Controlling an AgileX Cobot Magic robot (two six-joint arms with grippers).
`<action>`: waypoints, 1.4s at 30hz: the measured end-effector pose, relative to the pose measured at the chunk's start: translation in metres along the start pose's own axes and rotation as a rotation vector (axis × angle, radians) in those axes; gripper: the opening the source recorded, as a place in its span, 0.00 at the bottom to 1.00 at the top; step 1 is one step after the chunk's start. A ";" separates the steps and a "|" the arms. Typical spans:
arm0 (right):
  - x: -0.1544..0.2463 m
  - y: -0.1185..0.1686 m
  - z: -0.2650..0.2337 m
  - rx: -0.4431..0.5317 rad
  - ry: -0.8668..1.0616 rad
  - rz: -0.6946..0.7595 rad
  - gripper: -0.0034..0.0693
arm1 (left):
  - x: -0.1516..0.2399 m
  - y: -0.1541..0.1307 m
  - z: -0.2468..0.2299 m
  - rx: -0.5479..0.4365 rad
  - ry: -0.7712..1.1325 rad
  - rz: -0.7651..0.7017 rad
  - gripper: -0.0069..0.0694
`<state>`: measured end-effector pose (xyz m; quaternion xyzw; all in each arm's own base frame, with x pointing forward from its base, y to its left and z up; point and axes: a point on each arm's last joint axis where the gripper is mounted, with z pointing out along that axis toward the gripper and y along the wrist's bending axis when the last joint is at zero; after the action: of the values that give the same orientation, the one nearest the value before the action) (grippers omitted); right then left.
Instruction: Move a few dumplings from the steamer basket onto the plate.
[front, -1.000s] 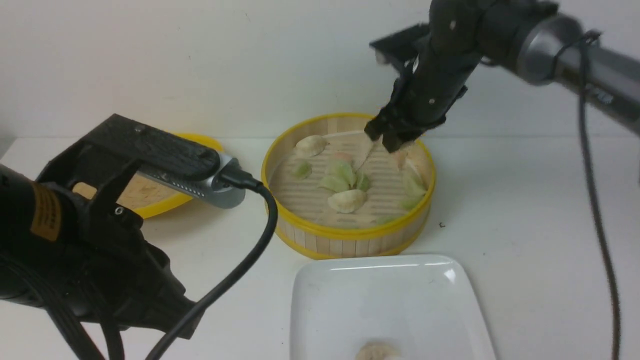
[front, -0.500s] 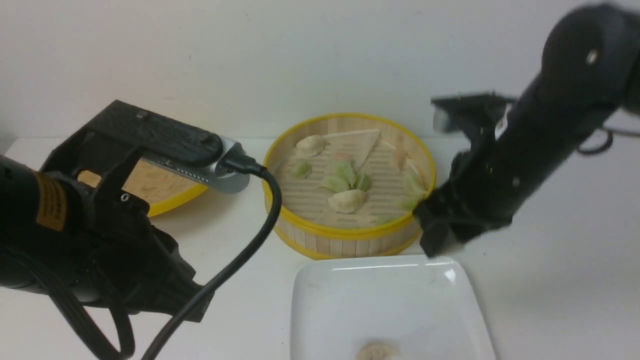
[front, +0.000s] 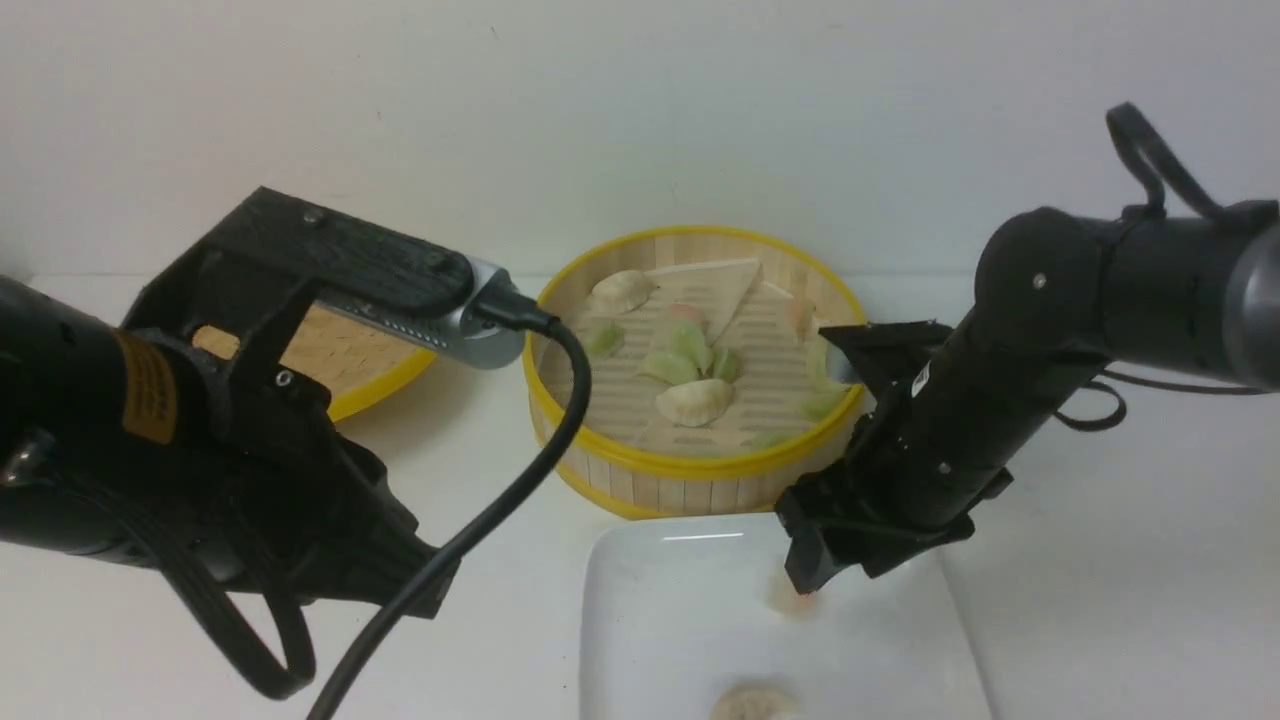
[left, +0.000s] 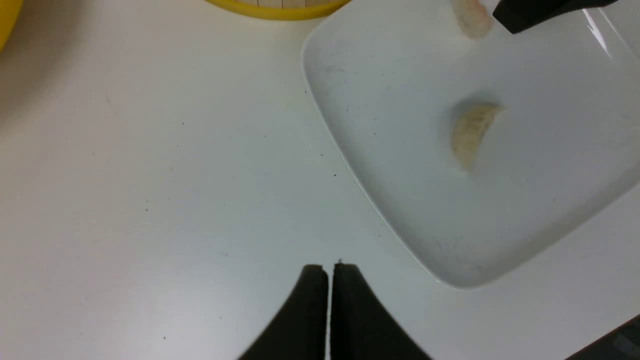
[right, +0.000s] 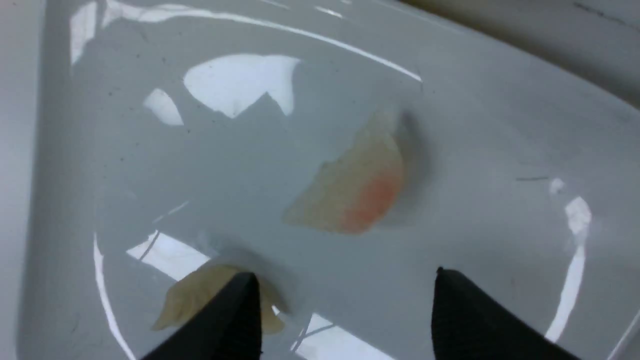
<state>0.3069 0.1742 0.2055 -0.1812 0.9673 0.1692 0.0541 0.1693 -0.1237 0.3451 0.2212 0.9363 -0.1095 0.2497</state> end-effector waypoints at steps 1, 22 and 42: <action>0.001 0.003 -0.008 -0.002 -0.001 -0.008 0.60 | 0.000 0.000 0.002 -0.001 0.003 0.000 0.08; 0.271 0.017 -0.224 0.052 -1.387 -0.182 0.03 | -0.005 0.000 0.016 0.005 -0.093 0.007 0.08; 0.307 -0.009 -0.155 0.032 -1.437 -0.170 0.03 | 0.098 0.017 -0.071 0.091 -0.738 0.054 0.08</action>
<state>0.0182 0.0108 0.2972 -0.0988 0.6777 0.2276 0.6922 0.0714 -0.0515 0.3537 0.2024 0.7712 -0.2170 0.5632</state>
